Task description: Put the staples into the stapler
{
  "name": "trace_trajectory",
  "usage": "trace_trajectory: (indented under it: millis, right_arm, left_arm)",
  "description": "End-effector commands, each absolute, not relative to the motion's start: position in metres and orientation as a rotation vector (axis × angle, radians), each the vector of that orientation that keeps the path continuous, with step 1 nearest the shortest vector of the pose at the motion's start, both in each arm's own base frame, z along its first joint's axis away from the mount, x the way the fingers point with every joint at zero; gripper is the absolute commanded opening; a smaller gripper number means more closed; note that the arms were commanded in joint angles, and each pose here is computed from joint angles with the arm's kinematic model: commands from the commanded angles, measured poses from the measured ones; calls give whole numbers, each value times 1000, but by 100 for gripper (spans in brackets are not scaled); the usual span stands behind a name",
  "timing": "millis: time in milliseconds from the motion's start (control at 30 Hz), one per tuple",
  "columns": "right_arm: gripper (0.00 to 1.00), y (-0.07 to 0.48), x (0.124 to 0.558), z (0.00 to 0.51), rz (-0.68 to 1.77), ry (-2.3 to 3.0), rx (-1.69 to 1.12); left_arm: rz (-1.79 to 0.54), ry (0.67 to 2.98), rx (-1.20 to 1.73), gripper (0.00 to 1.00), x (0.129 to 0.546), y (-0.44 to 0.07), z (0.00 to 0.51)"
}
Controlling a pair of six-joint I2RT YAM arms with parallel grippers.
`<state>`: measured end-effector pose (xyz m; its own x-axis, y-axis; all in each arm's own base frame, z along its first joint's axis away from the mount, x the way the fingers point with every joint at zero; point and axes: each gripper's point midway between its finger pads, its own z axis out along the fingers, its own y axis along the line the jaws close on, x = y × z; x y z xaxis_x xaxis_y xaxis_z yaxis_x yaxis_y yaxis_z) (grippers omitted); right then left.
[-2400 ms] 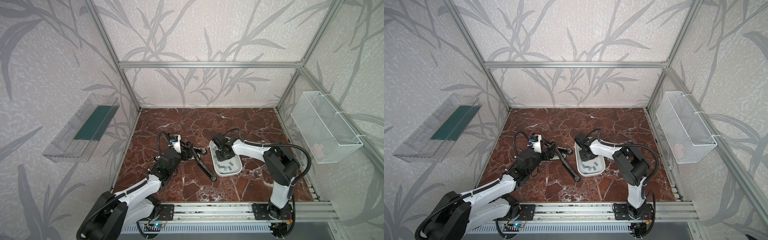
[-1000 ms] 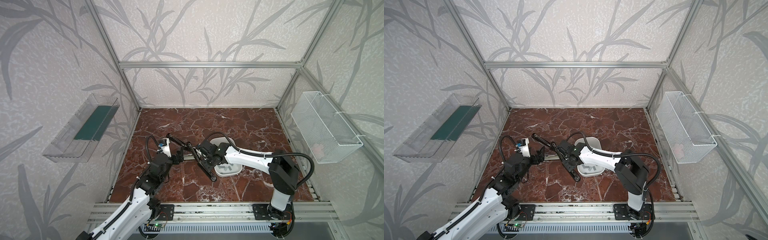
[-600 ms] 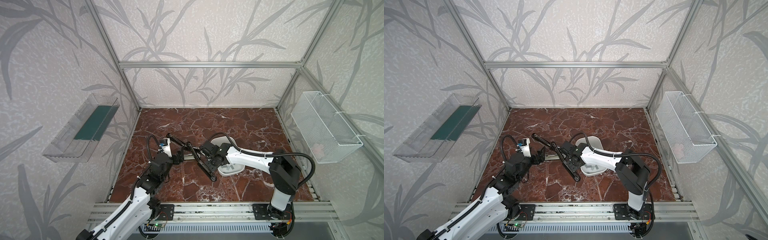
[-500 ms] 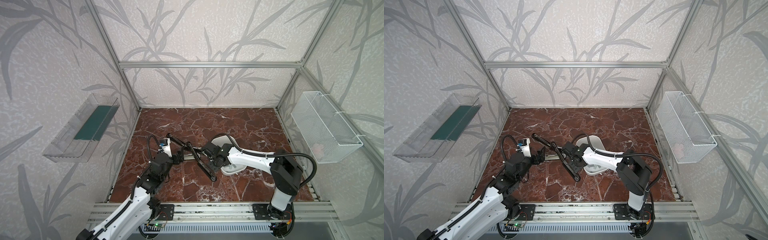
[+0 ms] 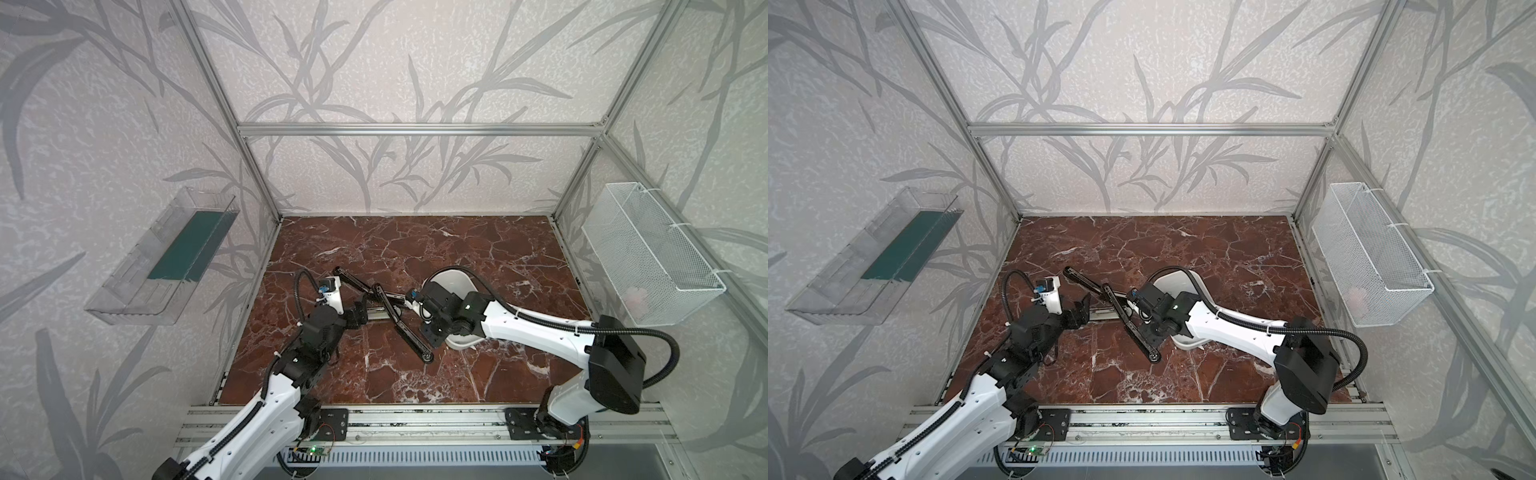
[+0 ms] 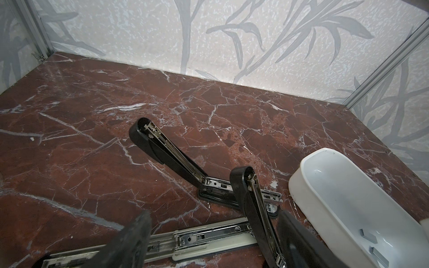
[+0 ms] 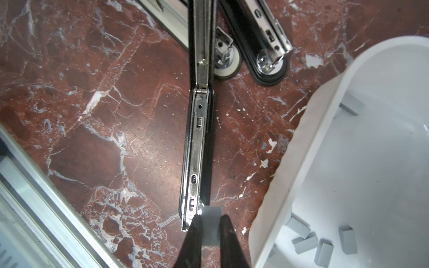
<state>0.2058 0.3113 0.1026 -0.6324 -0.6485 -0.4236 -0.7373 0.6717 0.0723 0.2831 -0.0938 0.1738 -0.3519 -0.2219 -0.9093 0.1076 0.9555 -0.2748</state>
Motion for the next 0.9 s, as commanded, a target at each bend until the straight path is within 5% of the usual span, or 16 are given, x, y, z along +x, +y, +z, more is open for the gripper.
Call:
trace_trajectory:
  millis: [0, 867]
  right_arm:
    - [6, 313, 193, 92, 343, 2540, -1144]
    - [5, 322, 187, 66, 287, 2582, -1131]
  left_arm:
    - [-316, 1895, -85, 86, 284, -90, 171]
    - [-263, 1892, -72, 86, 286, -85, 174]
